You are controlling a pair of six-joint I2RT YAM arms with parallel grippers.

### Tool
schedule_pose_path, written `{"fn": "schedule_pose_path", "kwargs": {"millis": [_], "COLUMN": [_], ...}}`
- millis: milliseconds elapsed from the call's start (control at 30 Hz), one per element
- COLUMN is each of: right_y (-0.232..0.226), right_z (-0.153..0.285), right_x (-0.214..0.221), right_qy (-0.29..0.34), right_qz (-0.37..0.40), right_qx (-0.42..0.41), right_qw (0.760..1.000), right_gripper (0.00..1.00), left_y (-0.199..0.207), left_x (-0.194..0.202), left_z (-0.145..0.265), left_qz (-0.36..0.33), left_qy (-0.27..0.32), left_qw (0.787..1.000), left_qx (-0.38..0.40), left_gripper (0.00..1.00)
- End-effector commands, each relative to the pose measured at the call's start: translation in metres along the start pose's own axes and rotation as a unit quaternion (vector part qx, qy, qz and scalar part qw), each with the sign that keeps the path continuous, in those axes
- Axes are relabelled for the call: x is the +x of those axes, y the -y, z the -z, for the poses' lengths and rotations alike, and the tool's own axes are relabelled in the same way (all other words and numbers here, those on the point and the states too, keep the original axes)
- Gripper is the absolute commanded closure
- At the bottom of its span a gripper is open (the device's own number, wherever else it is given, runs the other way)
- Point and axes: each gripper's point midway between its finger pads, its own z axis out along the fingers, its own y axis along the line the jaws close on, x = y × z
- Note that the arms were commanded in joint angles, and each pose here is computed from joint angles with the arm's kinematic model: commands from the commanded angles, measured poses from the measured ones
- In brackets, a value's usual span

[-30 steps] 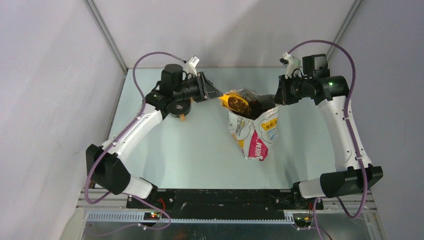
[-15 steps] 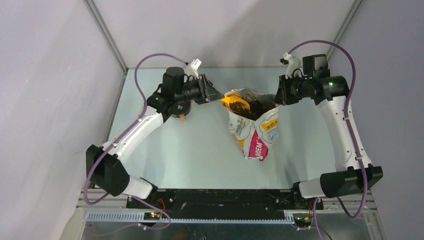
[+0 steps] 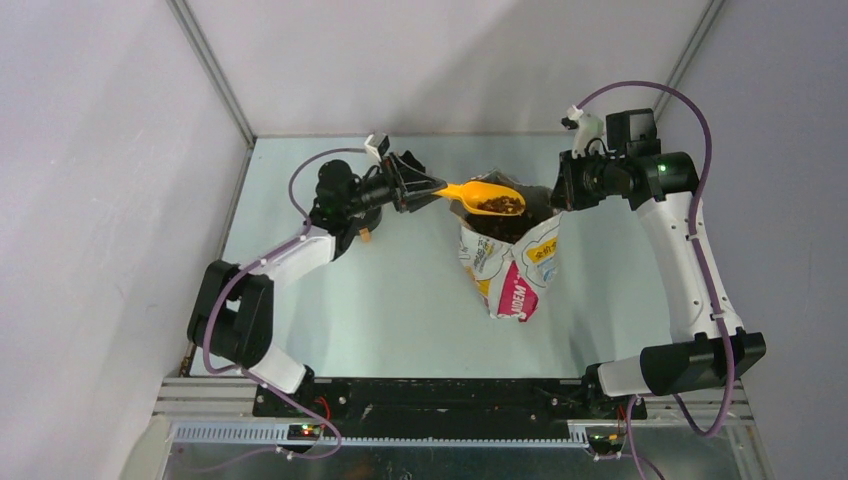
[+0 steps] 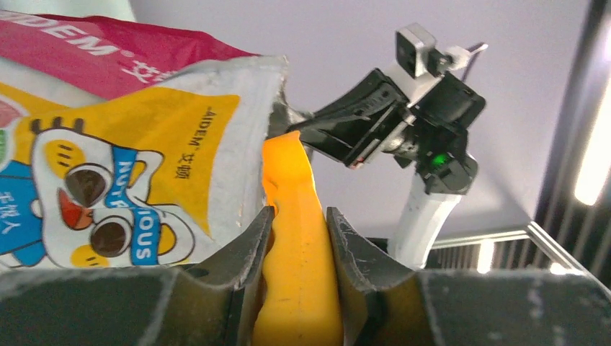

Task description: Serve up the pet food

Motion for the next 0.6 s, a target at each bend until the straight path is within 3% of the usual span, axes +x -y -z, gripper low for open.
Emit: {"fn": "schedule_pose_path", "kwargs": {"millis": [0,233,267,400,567], "right_y": [-0.012,-0.014,-0.015,-0.017,-0.021], "right_z": [0.017,0.02,0.021,0.029,0.048], "right_x": [-0.033,-0.035,-0.036,-0.041,-0.049], "right_qy": [0.078,0.077,0.076,0.079,0.107], "right_qz": [0.034,0.04,0.041,0.048,0.059], "right_qx": [-0.016,-0.021,-0.022,-0.026,-0.025], "right_qw": [0.996,0.996,0.996,0.995,0.992], "right_gripper": [1.0,0.98,0.87,0.65,0.46], "left_y": [0.024,0.04,0.037,0.036,0.054], "left_x": [0.009,0.009,0.008,0.004,0.002], "left_z": [0.002,0.002,-0.005,-0.021,-0.017], "left_qz": [0.022,0.021,0.011,0.004,-0.027], "left_qy": [-0.028,-0.032,-0.037,-0.059,-0.066], "left_qw": [0.998,0.996,0.994,0.992,0.991], "left_qx": [0.061,0.083,0.099,0.113,0.113], "left_gripper": [1.0,1.0,1.0,1.0,1.0]}}
